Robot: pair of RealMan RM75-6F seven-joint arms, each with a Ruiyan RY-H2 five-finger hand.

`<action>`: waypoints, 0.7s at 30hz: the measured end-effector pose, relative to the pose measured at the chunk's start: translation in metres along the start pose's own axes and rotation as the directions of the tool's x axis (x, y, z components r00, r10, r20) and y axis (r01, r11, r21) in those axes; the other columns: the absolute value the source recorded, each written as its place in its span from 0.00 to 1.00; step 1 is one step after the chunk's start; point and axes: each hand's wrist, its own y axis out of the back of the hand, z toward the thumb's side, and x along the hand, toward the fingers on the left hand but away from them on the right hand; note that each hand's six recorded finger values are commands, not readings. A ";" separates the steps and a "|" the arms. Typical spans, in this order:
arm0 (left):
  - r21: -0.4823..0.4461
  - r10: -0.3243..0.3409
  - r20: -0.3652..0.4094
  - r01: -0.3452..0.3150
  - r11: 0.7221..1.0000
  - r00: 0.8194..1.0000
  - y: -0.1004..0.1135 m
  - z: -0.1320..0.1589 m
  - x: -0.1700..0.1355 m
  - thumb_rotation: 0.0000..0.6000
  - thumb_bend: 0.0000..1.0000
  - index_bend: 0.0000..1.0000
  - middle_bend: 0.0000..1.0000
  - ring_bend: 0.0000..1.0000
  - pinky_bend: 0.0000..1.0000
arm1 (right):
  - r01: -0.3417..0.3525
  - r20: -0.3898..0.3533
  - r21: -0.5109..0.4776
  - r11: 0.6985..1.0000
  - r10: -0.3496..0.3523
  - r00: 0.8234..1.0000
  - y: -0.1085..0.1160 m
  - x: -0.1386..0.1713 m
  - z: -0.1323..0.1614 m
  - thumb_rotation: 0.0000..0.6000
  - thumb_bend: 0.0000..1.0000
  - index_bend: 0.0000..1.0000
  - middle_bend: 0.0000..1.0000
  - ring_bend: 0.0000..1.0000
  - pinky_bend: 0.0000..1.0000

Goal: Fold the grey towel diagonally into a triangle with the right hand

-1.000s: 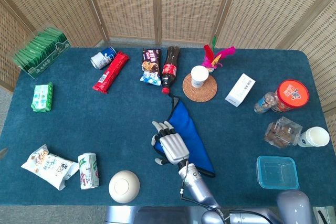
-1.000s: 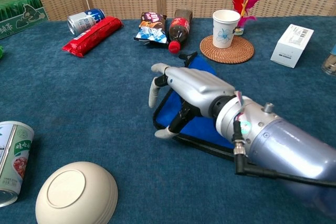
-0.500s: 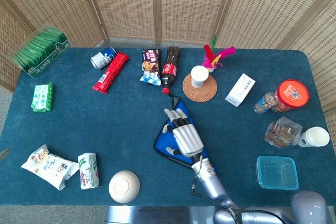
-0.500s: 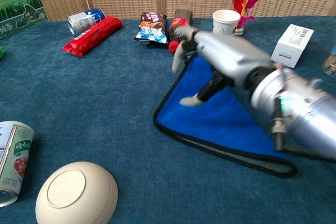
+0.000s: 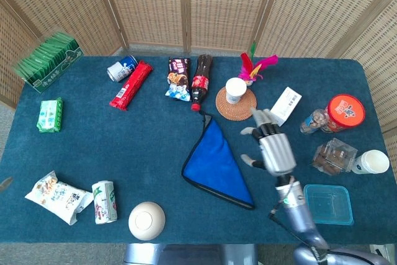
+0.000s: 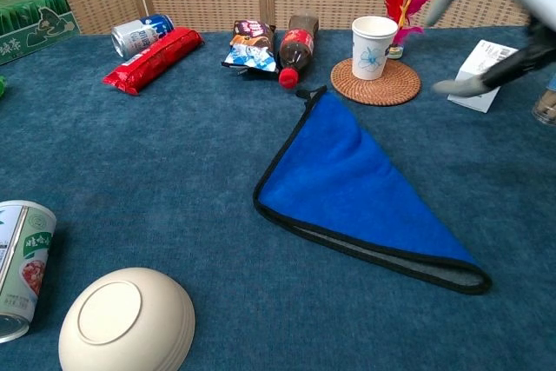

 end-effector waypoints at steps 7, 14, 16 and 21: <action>0.008 -0.001 0.003 0.001 1.000 1.000 -0.002 0.000 -0.002 1.00 0.28 0.10 0.00 0.00 0.01 | 0.087 0.085 0.145 0.986 -0.100 0.991 0.041 0.037 -0.056 0.96 0.03 0.34 0.00 0.00 0.00; 0.033 0.001 -0.004 -0.001 0.999 1.000 -0.002 -0.001 -0.003 1.00 0.27 0.09 0.00 0.00 0.00 | 0.012 0.149 0.230 0.973 -0.047 0.988 0.055 0.067 -0.084 0.53 0.00 0.11 0.00 0.00 0.00; 0.037 -0.002 -0.003 0.002 0.999 1.000 -0.003 0.000 -0.004 1.00 0.27 0.08 0.00 0.00 0.00 | -0.020 0.178 0.234 0.972 -0.023 0.984 0.056 0.076 -0.089 0.49 0.00 0.06 0.00 0.00 0.00; 0.043 -0.007 0.013 0.006 0.999 1.000 -0.006 0.005 -0.005 1.00 0.27 0.08 0.00 0.00 0.00 | -0.077 0.252 0.209 0.975 0.022 0.967 0.060 0.100 -0.093 0.37 0.00 0.01 0.00 0.00 0.00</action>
